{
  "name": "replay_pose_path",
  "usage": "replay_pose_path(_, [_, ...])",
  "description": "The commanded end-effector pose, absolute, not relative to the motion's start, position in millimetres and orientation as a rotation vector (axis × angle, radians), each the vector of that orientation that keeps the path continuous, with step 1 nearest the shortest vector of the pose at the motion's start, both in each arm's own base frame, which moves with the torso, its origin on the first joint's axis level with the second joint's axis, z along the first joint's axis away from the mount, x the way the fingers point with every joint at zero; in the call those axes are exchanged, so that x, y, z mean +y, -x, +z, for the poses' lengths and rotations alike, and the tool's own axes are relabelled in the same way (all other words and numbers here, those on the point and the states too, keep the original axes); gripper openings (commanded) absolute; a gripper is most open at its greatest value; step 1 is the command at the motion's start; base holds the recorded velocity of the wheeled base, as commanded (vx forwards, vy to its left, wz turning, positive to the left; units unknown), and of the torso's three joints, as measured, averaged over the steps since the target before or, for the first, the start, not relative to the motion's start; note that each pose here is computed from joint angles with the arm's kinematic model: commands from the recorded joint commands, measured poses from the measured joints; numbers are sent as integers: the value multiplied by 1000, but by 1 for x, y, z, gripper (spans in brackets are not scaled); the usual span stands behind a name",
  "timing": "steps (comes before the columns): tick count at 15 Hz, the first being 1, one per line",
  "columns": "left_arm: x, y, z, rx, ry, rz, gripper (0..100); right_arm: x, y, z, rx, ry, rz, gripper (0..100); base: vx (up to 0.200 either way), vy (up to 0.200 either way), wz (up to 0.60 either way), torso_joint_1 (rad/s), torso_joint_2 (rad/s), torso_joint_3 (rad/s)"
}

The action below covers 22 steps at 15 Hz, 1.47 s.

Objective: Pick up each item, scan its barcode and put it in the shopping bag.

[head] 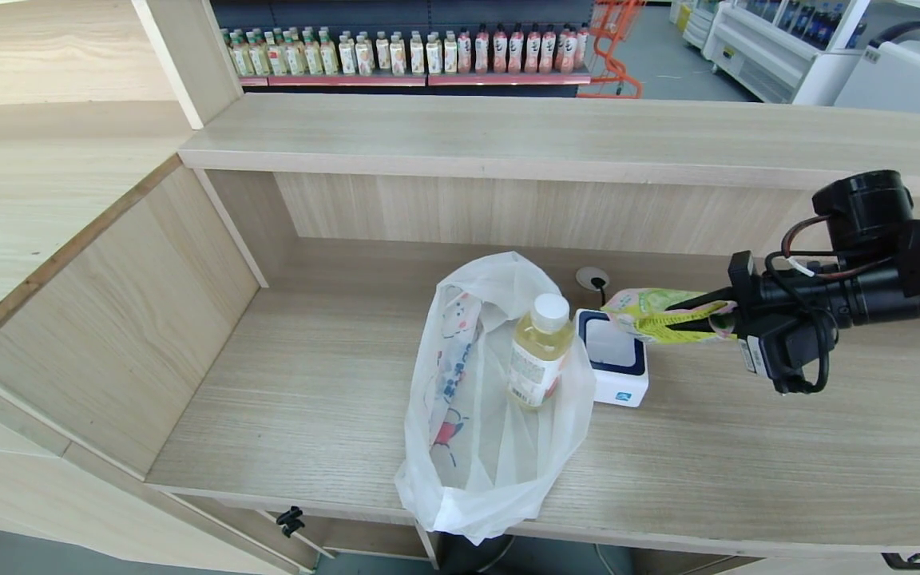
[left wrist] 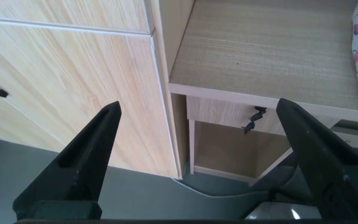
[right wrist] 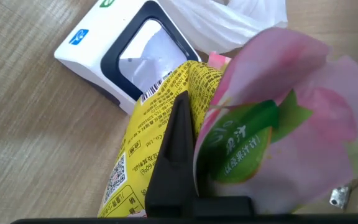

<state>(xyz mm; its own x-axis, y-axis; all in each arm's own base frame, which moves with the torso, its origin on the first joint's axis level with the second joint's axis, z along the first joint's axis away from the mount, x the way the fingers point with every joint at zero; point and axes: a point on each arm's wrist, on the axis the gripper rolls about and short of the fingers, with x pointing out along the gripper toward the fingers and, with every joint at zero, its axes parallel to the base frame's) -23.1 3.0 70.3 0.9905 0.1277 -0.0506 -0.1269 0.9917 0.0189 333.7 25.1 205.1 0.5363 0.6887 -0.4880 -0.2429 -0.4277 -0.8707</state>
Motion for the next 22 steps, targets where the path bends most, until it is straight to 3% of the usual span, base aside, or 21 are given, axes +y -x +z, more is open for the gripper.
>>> replay_pose_path(1, [3,23,70,51,-16,129,100,25,-334,212,-391,1729,1076,0,0,0,0,0,0,0])
replay_pose_path(12, [3,23,70,51,-16,129,100,35,-331,210,-432,1734,1102,0,0,0,0,0,0,0])
replay_pose_path(14, [3,23,70,51,-16,129,100,34,-303,251,-453,1593,1036,0,0,0,0,0,0,0])
replay_pose_path(15, [3,23,70,51,-16,129,100,32,-259,291,-347,1296,969,0,0,0,0,0,0,0])
replay_pose_path(17, [3,23,70,51,-16,129,100,39,-213,316,-177,850,928,0,0,0,0,0,0,0])
replay_pose_path(20, [3,23,70,51,-16,129,100,71,-183,326,32,147,938,0,0,0,0,0,0,0])
replay_pose_path(22, [3,23,70,51,-16,129,100,86,-182,310,186,-140,932,0,0,0,0,0,0,0])
